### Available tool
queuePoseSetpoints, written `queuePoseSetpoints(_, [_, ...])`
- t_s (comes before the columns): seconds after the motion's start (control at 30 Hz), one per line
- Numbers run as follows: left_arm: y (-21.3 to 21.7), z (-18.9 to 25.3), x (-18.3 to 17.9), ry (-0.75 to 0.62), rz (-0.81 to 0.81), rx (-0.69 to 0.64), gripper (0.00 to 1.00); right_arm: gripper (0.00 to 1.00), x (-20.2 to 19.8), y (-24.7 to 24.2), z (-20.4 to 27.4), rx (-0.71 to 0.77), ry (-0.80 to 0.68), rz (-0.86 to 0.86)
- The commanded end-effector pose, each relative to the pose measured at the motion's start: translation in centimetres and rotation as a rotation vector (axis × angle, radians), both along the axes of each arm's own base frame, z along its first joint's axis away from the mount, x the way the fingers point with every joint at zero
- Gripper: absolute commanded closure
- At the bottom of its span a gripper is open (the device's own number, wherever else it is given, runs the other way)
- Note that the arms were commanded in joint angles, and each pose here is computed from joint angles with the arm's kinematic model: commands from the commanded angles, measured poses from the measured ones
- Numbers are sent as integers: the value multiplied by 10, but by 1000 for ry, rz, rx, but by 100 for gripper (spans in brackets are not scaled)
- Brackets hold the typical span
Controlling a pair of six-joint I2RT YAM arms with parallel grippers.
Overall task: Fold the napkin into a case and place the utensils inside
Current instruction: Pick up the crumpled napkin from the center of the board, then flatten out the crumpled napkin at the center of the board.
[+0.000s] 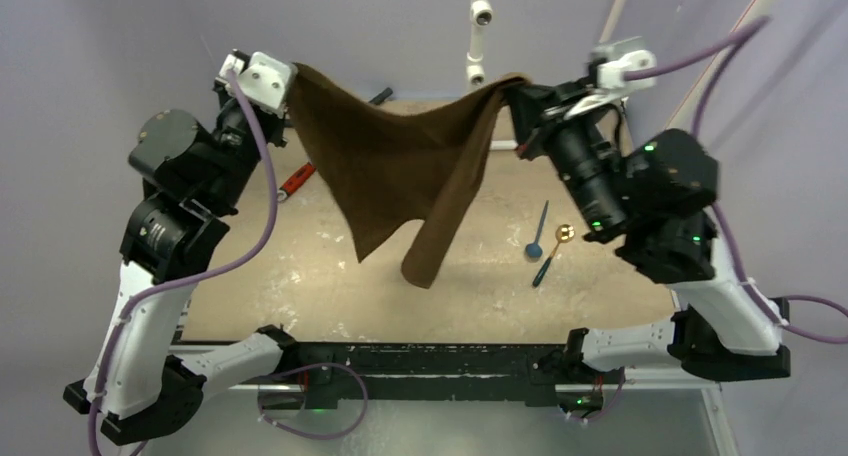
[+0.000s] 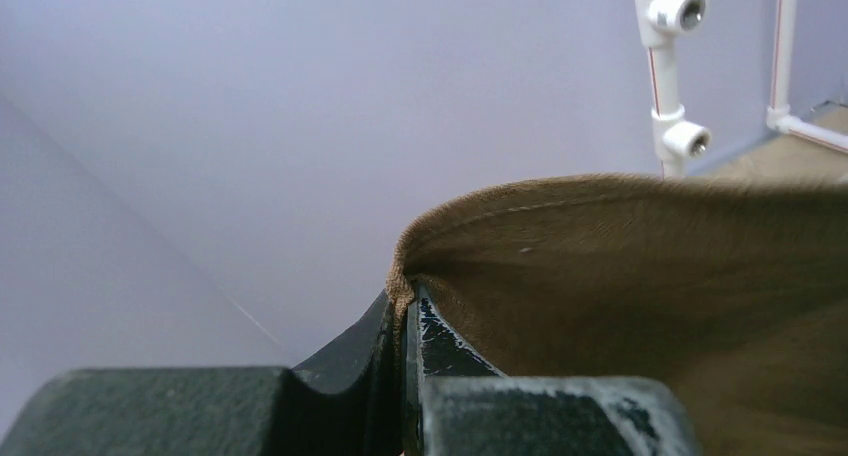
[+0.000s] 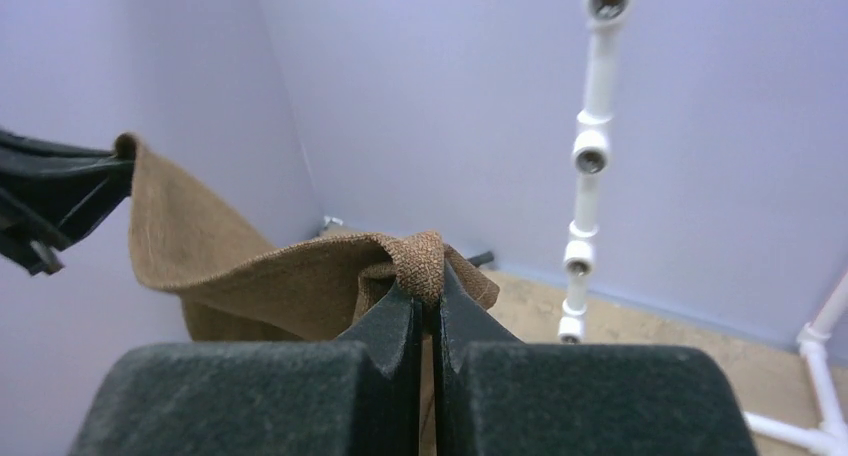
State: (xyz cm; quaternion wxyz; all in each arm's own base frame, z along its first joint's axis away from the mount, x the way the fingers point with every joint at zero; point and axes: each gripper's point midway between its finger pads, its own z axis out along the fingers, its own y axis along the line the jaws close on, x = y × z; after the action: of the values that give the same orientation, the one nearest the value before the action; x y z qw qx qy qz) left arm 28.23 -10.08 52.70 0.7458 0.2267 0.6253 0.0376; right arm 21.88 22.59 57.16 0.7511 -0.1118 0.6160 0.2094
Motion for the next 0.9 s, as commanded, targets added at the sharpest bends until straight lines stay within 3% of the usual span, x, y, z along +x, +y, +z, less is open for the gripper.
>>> queuePoseSetpoints(0.0, [22,59,-28,-168,27,-10,100,100,-7,-37,8,-77,7,-53])
queuePoseSetpoints(0.23, [31,67,-58,-191,-21,86,100,100,-31,-65,12,-40,29,34])
queuePoseSetpoints(0.47, [18,56,-94,-171,-195,131,100,100,-55,-45,-33,-96,166,218])
queuePoseSetpoints(0.77, [40,33,-103,-117,-123,175,100,100,-72,-69,-48,14,212,248])
queuePoseSetpoints(0.87, [45,14,-94,-77,-78,225,100,100,-65,-63,-63,-19,229,221])
